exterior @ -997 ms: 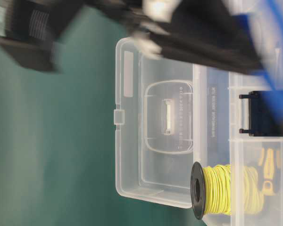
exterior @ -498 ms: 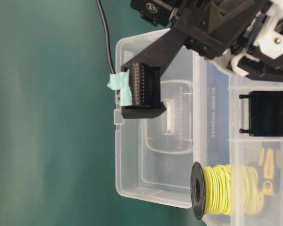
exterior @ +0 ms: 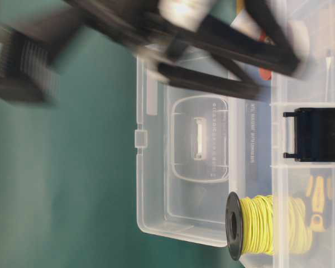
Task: Pick the nipper from the toolbox among several items.
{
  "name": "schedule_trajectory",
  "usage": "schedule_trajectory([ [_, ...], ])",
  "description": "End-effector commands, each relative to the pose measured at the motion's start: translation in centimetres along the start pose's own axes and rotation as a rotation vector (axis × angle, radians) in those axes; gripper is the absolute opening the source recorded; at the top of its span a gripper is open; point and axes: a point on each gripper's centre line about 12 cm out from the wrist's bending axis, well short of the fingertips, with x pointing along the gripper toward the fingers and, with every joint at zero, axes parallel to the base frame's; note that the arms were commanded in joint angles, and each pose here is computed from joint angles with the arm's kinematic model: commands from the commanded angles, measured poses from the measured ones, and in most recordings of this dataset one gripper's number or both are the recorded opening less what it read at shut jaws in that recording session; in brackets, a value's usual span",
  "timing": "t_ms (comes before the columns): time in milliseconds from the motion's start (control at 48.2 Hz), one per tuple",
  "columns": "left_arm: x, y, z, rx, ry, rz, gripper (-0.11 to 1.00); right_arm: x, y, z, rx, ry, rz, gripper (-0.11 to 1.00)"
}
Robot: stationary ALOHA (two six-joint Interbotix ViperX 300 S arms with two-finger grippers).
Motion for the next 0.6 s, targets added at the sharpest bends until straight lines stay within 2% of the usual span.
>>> schedule_trajectory([
  [0,0.2,0.0,0.3,-0.003,-0.006,0.000,0.00,-4.1,-0.6,1.3,-0.012,-0.105,-0.008,0.84],
  [166,0.2,0.0,0.2,-0.004,-0.005,0.001,0.00,-8.9,-2.6,-0.4,0.011,-0.229,-0.024,0.84],
  [311,0.2,0.0,0.3,-0.003,-0.006,0.000,0.00,-12.2,-3.0,-2.5,0.015,-0.363,0.000,0.84],
  [457,0.2,0.0,0.3,-0.005,-0.006,0.001,0.00,-14.4,-3.6,-5.4,0.022,-0.471,0.012,0.84],
  [581,0.2,0.0,0.2,-0.003,-0.006,0.000,0.00,-14.9,-4.5,-7.6,0.048,-0.516,-0.001,0.84],
])
